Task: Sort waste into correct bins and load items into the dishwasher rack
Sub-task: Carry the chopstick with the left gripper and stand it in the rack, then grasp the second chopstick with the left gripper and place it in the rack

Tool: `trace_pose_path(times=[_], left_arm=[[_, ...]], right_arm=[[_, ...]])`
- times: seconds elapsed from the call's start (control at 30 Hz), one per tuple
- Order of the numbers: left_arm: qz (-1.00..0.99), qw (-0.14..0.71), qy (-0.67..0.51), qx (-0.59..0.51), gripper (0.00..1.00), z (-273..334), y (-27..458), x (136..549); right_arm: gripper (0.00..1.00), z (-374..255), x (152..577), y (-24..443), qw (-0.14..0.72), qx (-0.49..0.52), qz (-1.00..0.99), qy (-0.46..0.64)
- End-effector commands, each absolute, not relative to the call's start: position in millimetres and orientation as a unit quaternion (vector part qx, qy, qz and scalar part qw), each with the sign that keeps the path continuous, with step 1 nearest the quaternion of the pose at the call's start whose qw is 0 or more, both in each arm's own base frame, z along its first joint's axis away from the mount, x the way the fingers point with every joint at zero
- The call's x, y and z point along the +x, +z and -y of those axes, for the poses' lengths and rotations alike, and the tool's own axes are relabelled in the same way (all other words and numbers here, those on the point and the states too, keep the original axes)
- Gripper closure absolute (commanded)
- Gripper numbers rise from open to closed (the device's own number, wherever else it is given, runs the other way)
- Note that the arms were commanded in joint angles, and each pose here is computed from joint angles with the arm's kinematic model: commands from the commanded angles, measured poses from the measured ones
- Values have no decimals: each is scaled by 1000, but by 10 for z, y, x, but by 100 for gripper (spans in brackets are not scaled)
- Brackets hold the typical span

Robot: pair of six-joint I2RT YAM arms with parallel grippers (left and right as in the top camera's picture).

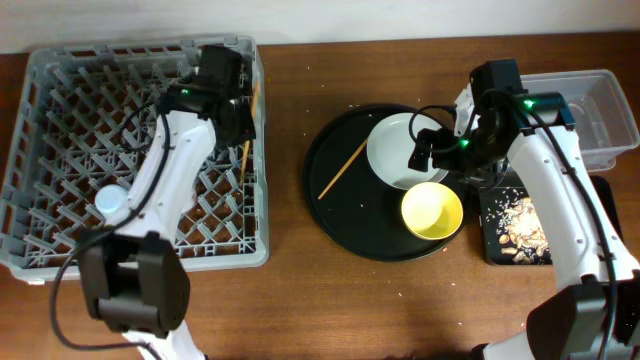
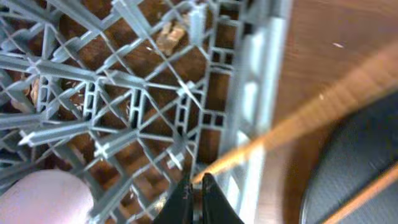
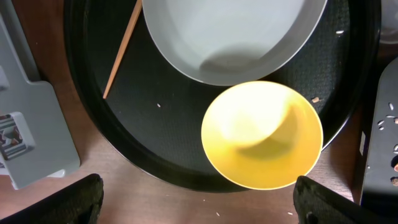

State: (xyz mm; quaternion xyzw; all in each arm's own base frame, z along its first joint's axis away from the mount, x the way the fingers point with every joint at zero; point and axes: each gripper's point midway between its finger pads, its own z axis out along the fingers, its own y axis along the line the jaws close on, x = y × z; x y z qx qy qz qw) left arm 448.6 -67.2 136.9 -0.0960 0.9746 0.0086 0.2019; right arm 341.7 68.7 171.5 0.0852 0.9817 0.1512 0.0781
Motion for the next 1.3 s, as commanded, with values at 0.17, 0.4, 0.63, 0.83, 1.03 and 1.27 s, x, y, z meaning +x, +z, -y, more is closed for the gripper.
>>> trace_pose_path(times=[0.17, 0.4, 0.63, 0.83, 1.03, 1.27], left_arm=[[-976, 194, -38, -85, 77, 922, 1400, 4416], [-969, 247, -5, -28, 53, 1013, 1660, 4518], [-924, 358, 96, -89, 48, 501, 1812, 5099], [-937, 346, 43, -35, 59, 635, 1320, 5417], [-931, 361, 43, -38, 96, 634, 1370, 5477], [-907, 419, 25, -43, 100, 689, 1588, 5695]], right_arm=[[2, -699, 3406, 1793, 89, 85, -980, 156], [2, -699, 3406, 1793, 89, 85, -980, 156], [1, -699, 3406, 1793, 89, 85, -980, 156], [2, -699, 3406, 1793, 89, 85, -980, 156], [2, -699, 3405, 1793, 89, 85, -980, 156], [2, -699, 3405, 1793, 88, 85, -980, 156]])
